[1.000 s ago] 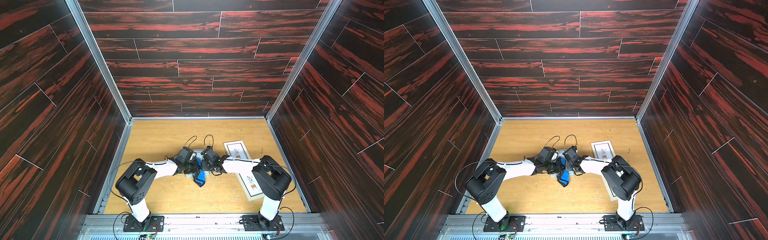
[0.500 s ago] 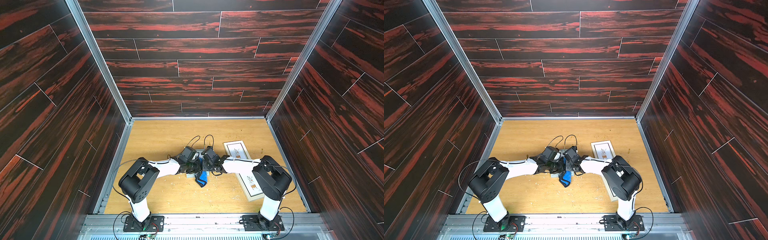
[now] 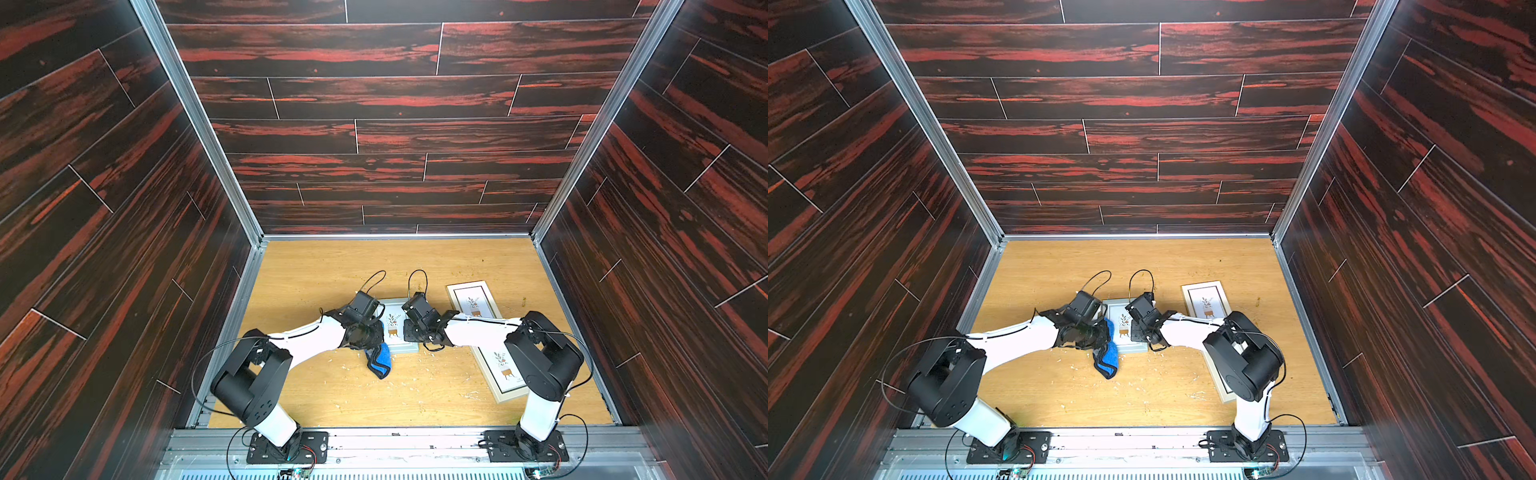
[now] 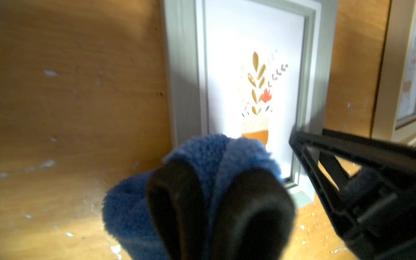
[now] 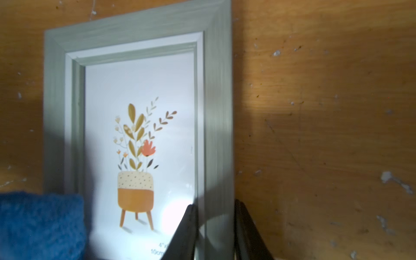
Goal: Wipe the picture frame with a cloth
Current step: Wipe the dirt from the picture frame.
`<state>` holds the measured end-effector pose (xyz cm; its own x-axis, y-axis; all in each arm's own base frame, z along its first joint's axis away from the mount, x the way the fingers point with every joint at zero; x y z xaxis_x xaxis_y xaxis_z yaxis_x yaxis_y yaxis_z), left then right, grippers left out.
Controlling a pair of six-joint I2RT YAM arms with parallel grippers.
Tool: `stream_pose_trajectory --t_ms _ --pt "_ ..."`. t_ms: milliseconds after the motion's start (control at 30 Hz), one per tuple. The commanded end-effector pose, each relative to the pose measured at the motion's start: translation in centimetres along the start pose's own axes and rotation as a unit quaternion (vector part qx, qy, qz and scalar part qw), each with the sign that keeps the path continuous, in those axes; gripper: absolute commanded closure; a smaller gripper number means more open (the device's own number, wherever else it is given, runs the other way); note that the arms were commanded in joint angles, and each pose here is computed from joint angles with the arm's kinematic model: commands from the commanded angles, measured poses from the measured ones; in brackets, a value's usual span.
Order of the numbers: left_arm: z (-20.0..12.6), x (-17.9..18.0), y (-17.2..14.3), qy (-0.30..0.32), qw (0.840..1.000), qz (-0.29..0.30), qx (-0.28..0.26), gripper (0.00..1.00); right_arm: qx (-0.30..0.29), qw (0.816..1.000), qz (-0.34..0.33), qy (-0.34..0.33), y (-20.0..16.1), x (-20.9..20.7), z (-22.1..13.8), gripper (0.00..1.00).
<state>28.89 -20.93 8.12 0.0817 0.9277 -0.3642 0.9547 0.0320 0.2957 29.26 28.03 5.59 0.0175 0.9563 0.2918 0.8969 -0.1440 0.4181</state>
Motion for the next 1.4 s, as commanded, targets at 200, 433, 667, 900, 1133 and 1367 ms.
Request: stream_pose_trajectory --t_ms 200,433,667,900,1133,1367 --pt "3.9 -0.1 8.3 0.030 0.999 -0.014 -0.015 1.00 -0.005 1.000 0.013 -0.025 0.1 -1.7 0.1 0.92" --pt "6.1 -2.5 13.5 -0.005 0.999 -0.013 -0.042 1.00 -0.002 1.000 0.014 -0.015 0.0 -1.4 0.2 0.92" --pt "7.4 -2.8 12.9 -0.005 1.000 0.000 -0.023 1.00 -0.006 1.000 0.011 -0.024 0.5 -1.3 0.1 0.92" --pt "4.8 1.3 12.9 0.035 0.999 0.006 -0.036 1.00 -0.005 1.000 0.011 -0.026 0.2 -1.6 0.2 0.92" --pt "8.0 -5.3 13.1 -0.049 0.998 0.022 -0.024 1.00 -0.003 1.000 0.011 -0.018 0.4 -1.0 0.2 0.92" --pt "5.9 -0.2 14.0 -0.037 0.998 -0.024 -0.044 1.00 -0.012 1.000 0.009 -0.025 0.5 -1.4 -0.4 0.92"
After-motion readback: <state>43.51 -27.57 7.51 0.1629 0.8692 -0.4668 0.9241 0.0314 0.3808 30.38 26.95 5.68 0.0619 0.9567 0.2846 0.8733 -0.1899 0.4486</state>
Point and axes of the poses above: each gripper's point midway between its finger pads, its own z axis out along the fingers, its own x axis along the line the jaws close on, y = z × x, the point moved 4 cm from there along -z, back along the fingers, and after that the axes turned 9 degrees about z, right-handed, at the moved point
